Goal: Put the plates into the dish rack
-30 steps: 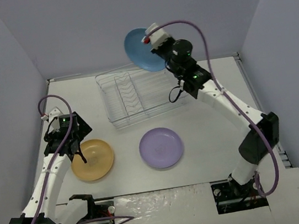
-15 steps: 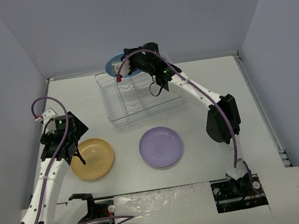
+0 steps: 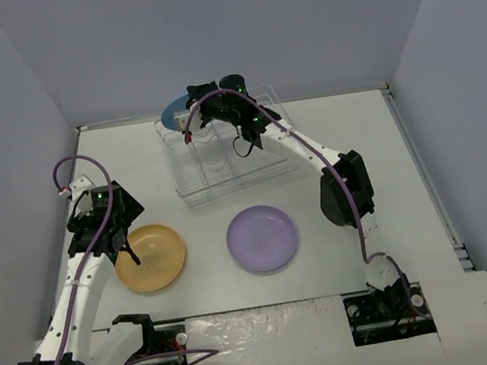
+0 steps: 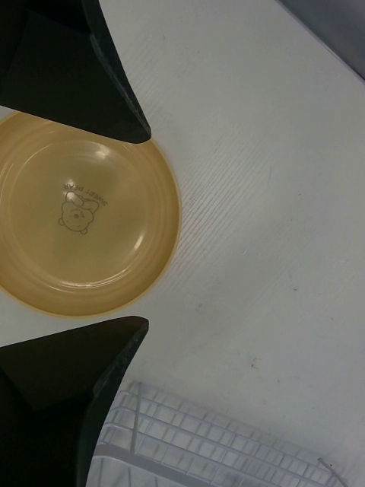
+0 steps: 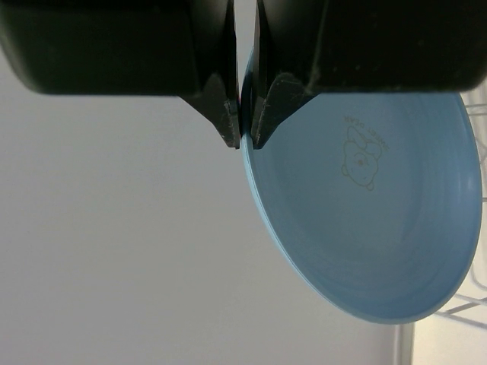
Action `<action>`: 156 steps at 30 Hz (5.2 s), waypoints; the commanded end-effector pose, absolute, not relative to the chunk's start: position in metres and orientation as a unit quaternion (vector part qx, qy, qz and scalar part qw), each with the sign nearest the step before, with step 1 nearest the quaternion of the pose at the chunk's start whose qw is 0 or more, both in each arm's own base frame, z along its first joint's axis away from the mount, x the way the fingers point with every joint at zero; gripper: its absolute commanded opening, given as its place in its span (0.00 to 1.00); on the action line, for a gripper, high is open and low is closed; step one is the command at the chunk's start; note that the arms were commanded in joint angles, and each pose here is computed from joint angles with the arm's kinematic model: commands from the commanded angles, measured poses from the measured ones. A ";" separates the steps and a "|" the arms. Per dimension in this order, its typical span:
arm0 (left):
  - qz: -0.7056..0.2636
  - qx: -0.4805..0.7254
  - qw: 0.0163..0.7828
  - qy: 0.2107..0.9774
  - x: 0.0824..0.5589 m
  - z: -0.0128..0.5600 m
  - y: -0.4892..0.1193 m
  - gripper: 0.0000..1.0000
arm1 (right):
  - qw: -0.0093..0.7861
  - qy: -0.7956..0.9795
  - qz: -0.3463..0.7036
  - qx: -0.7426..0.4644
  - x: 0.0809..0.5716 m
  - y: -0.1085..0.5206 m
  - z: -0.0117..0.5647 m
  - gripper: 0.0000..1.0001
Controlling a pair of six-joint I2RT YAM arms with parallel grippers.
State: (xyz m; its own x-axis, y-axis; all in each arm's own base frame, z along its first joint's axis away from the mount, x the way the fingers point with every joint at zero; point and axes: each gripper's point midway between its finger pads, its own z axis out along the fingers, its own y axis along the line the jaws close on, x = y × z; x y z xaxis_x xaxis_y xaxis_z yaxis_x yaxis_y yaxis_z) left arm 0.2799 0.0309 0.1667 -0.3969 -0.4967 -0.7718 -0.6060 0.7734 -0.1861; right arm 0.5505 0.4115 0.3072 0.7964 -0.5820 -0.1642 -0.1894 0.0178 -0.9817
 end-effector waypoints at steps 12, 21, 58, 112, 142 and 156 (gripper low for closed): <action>0.057 -0.346 0.463 0.814 0.294 0.181 0.036 0.97 | 0.708 0.250 -0.140 -0.646 0.552 0.431 0.321 0.00; 0.053 -0.344 0.459 0.818 0.288 0.183 0.034 0.97 | 0.707 0.286 -0.104 -0.638 0.550 0.437 0.296 0.17; -0.037 -0.313 0.471 0.824 0.255 0.210 0.007 0.97 | 0.691 0.690 0.183 0.114 0.342 0.166 0.344 1.00; -0.011 -0.307 0.482 0.820 0.266 0.200 0.015 0.97 | 0.423 0.900 0.089 0.057 0.236 0.130 0.121 0.00; 0.033 -0.324 0.478 0.816 0.276 0.200 0.030 0.97 | 0.708 0.304 -0.255 -0.584 0.445 0.301 0.428 0.00; 0.051 -0.328 0.463 0.822 0.279 0.193 0.034 0.97 | 0.673 0.174 -0.254 -0.672 0.491 0.387 0.406 0.00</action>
State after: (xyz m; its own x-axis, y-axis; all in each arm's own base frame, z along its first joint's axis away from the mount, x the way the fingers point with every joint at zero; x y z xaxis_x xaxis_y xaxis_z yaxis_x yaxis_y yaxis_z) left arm 0.2668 0.0275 0.1663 -0.4242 -0.4925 -0.7599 -0.5774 0.7936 -0.1920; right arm 0.4967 0.3723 0.3589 0.7709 -0.6359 -0.0356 -0.0764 -0.0369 -0.9964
